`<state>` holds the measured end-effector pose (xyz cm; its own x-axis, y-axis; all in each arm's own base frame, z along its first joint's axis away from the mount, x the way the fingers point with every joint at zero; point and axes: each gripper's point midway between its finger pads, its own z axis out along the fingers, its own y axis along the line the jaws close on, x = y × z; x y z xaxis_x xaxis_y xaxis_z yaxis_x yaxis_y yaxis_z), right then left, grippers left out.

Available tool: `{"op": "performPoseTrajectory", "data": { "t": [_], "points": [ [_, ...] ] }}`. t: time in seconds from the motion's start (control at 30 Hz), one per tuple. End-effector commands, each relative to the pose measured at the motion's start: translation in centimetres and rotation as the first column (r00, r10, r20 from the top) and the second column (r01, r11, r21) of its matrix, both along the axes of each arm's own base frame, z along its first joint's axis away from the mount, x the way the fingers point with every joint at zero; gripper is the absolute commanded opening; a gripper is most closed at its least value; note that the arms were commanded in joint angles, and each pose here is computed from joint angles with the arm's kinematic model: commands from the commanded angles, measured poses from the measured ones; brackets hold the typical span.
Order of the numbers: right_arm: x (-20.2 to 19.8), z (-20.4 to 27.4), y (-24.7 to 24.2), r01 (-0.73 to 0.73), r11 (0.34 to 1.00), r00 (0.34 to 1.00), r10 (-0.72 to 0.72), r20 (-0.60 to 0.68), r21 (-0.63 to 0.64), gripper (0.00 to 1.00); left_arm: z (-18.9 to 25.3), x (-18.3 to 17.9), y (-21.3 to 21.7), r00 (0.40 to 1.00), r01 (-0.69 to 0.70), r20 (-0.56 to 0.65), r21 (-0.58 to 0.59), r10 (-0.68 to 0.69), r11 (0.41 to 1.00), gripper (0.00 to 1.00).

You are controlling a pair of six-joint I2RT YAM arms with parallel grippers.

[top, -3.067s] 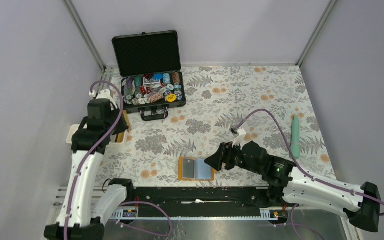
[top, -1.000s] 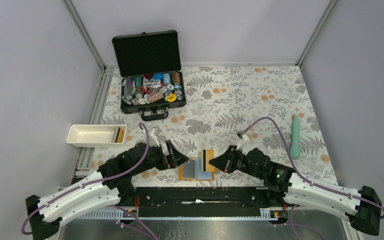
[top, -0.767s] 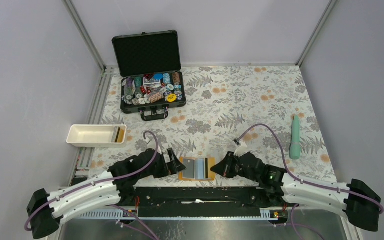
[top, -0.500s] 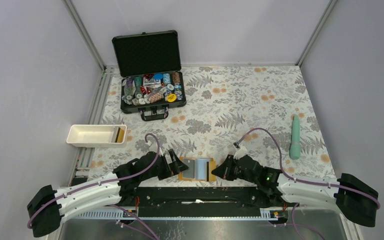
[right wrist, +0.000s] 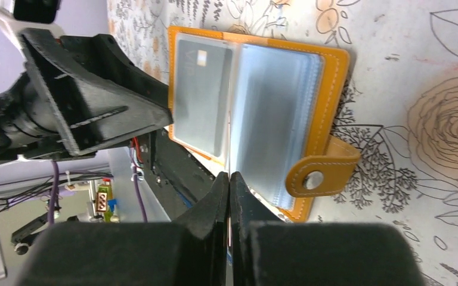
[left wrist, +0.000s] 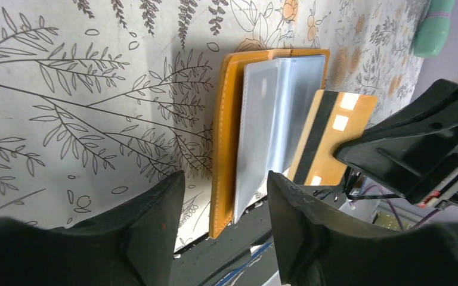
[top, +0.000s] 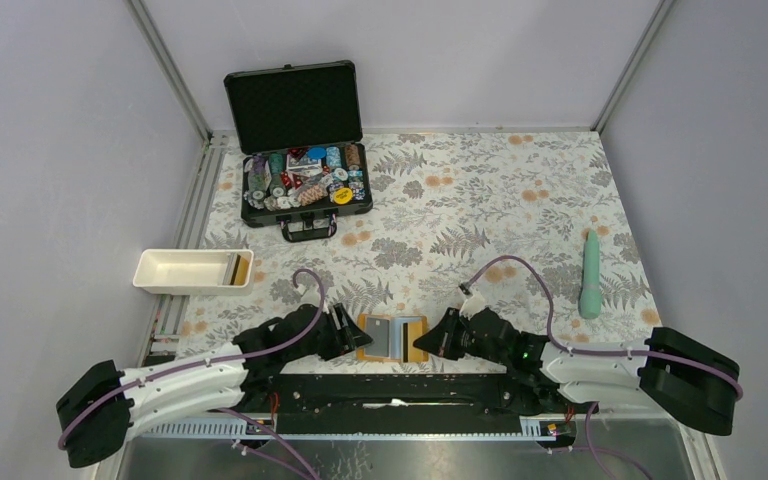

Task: Put the credit cards into the card holder
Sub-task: Insert the credit card into the card holder.

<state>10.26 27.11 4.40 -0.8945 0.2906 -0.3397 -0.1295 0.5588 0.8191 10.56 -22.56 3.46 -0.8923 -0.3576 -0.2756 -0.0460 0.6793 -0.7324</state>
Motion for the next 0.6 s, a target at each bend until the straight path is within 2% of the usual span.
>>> {"op": "performPoseTrajectory", "data": {
  "t": [0.0,0.1,0.4,0.57],
  "points": [
    [1.4,3.9,1.5,0.033,0.993,0.998,-0.039,0.049,0.114,0.0,-1.1,0.2,0.7,1.0,-0.011,0.0,0.051,0.011,0.999,0.54],
    [1.8,5.0,1.5,0.038,0.992,0.996,-0.047,0.078,0.116,0.0,-1.1,0.3,0.6,1.0,-0.011,0.004,0.062,0.011,0.998,0.52],
    [2.4,4.6,2.0,0.048,0.993,0.994,-0.058,0.092,0.107,0.0,-1.6,0.4,0.7,1.0,-0.008,-0.002,0.092,0.009,0.996,0.3],
    [2.6,4.4,2.6,0.041,0.993,0.994,-0.051,0.099,0.109,0.0,-1.8,0.4,0.9,1.0,-0.011,-0.006,0.1,0.012,0.995,0.26]
  ]
}}
